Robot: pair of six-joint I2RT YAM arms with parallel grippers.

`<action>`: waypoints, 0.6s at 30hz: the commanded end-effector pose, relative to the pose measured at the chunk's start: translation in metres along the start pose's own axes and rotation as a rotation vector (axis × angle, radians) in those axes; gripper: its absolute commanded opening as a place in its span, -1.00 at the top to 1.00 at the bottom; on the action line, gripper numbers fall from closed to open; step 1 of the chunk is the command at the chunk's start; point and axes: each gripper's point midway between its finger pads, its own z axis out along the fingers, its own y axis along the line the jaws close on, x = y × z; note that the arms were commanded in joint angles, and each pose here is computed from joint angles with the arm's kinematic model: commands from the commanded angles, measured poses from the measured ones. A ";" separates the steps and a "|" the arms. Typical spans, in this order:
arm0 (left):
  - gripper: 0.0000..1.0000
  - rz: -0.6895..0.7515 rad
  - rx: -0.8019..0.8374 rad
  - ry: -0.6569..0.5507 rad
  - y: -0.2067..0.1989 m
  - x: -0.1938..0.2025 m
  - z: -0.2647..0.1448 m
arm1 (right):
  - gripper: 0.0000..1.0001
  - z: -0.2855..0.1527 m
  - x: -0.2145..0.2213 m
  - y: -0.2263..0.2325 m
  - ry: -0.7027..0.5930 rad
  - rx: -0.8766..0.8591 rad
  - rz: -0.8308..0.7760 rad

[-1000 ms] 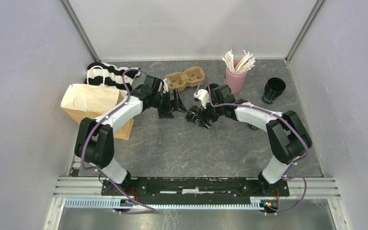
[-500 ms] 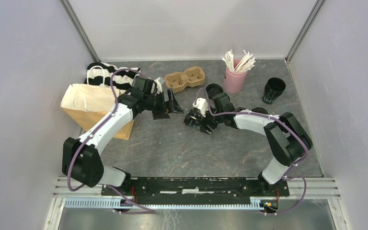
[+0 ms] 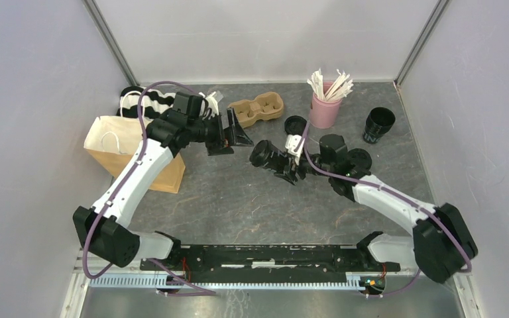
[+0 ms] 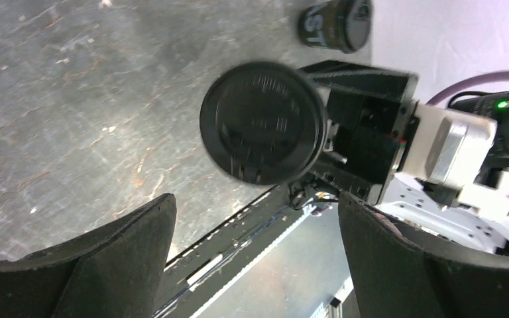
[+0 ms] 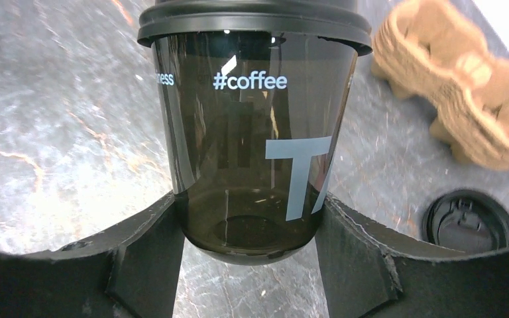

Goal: Pack the takeout coffee

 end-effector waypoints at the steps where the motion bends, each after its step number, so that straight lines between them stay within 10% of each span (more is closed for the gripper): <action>1: -0.97 0.042 0.144 0.058 -0.048 -0.004 -0.024 | -0.21 -0.016 -0.059 0.020 -0.220 -0.082 -0.136; 18: -0.94 0.138 0.051 0.126 -0.051 0.013 -0.011 | -0.18 -0.022 -0.087 0.021 -0.260 -0.109 -0.164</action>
